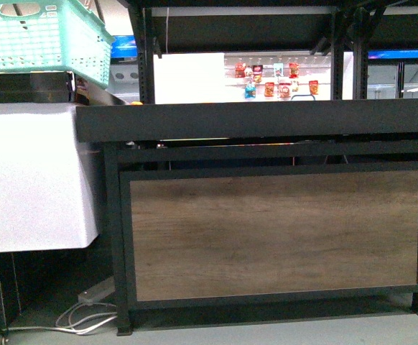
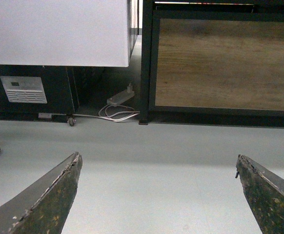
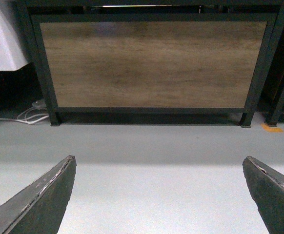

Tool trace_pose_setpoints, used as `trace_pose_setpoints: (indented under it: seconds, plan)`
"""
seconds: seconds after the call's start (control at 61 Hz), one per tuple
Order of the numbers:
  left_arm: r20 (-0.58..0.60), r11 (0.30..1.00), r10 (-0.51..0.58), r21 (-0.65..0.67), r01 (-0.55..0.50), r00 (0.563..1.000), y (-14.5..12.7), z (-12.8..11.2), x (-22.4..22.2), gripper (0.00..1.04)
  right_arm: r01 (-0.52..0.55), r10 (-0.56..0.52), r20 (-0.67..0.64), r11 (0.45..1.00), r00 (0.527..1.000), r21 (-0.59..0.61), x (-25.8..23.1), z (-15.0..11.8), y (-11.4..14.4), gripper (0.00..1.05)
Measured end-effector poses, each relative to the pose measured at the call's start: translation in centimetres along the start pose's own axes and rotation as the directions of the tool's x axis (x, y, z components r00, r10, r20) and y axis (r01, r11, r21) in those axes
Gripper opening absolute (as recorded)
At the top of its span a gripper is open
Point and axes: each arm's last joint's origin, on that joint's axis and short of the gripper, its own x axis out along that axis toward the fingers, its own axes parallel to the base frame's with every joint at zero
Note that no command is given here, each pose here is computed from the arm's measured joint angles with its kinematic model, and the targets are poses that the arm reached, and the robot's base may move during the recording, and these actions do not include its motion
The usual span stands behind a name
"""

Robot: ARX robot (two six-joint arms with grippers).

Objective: Pick lemon from shelf

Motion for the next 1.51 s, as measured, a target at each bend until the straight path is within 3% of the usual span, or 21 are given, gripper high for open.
trace_pose_setpoints:
  seconds: [1.508]
  plan:
    - [0.0,1.0,0.0,0.0,0.0,1.0,0.0,0.0,0.0,0.97,0.0,0.0,0.0,1.0,1.0,0.0,0.0,0.0,0.0,1.02]
